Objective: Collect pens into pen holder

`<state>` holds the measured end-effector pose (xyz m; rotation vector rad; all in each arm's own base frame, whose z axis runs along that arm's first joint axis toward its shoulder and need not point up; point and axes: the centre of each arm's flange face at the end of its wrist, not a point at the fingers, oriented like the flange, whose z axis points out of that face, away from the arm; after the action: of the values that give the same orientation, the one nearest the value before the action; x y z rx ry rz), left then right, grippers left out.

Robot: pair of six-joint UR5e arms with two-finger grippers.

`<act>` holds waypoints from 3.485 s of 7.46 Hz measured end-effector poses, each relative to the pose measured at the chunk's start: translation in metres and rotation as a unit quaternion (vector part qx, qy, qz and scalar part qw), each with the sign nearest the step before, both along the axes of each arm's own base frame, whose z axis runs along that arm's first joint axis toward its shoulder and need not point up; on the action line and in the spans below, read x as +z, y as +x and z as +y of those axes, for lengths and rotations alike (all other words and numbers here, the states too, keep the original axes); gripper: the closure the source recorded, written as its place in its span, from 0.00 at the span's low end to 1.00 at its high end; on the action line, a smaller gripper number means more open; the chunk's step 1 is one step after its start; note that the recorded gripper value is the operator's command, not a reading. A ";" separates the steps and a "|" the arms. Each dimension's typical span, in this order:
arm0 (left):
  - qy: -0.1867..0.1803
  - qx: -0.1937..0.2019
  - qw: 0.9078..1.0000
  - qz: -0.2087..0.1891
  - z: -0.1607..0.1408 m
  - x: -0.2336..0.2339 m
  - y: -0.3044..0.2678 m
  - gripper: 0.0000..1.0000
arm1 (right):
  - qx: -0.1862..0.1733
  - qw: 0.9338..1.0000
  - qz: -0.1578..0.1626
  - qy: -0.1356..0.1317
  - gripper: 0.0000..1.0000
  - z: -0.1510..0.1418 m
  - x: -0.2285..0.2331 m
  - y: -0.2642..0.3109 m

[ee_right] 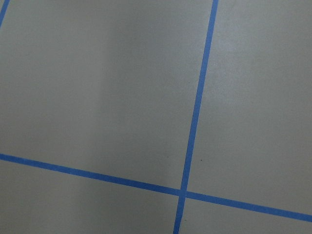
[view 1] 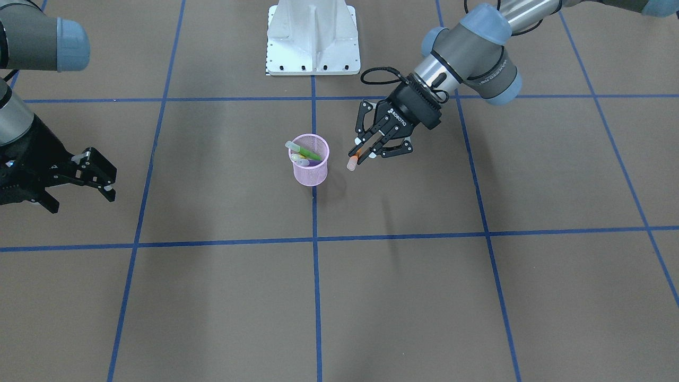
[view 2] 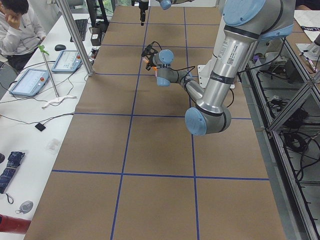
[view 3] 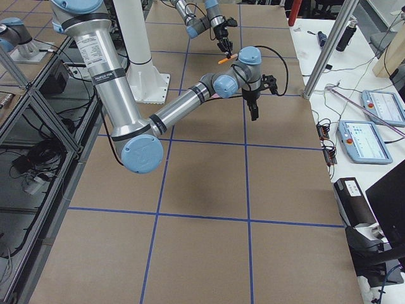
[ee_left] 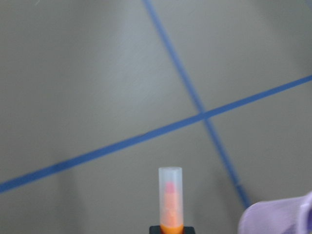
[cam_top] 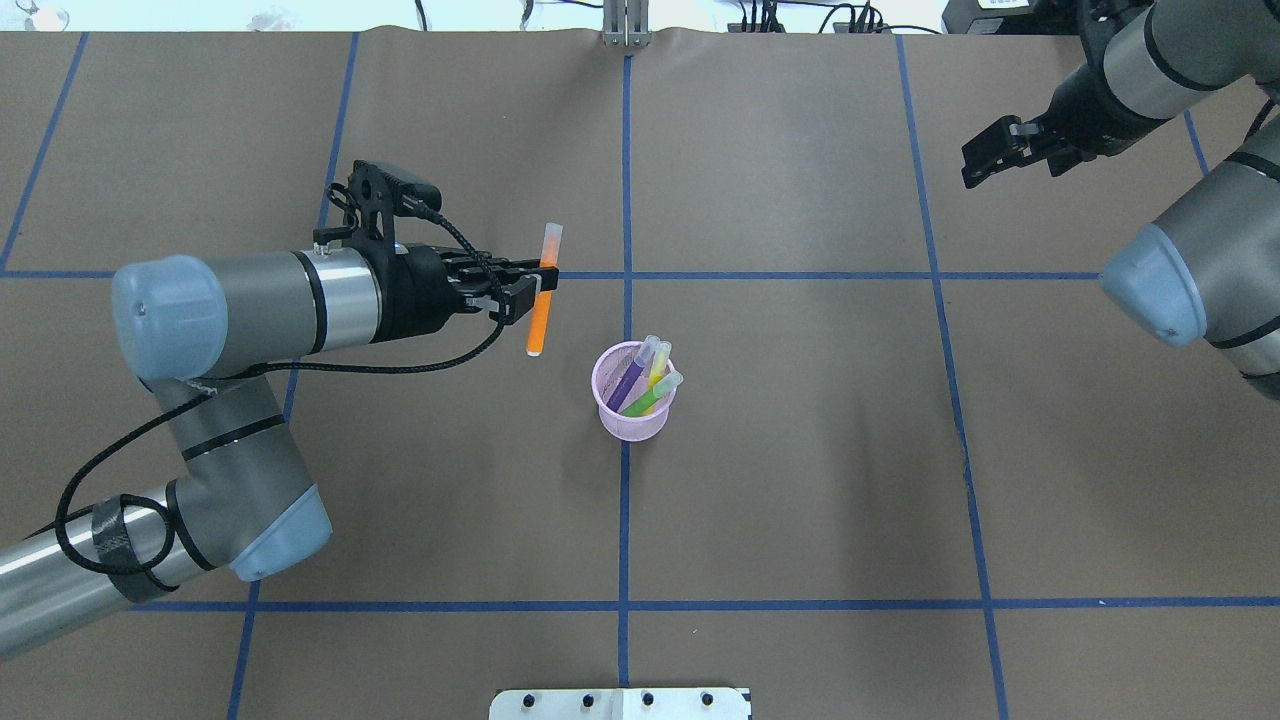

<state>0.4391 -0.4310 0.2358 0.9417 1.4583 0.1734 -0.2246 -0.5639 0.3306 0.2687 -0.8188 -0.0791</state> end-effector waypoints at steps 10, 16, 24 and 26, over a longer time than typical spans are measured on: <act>0.178 -0.083 0.980 0.038 0.060 0.010 0.111 0.00 | 0.001 1.000 0.000 0.001 0.00 -0.001 -0.001 0.000; 0.181 -0.065 0.981 -0.001 0.028 0.029 0.093 0.01 | -0.006 1.000 0.008 0.015 0.00 -0.008 0.004 0.016; -0.039 0.094 0.970 -0.221 -0.125 0.258 -0.250 0.01 | -0.090 0.994 0.055 0.018 0.00 0.027 0.232 0.230; -0.054 0.088 0.955 -0.278 -0.129 0.308 -0.325 0.01 | -0.064 0.996 0.059 -0.021 0.00 0.068 0.285 0.277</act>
<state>0.1144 -0.5597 0.5436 0.6040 1.0119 0.4486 0.0523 -0.4962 0.6152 0.1708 -0.7193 -0.1965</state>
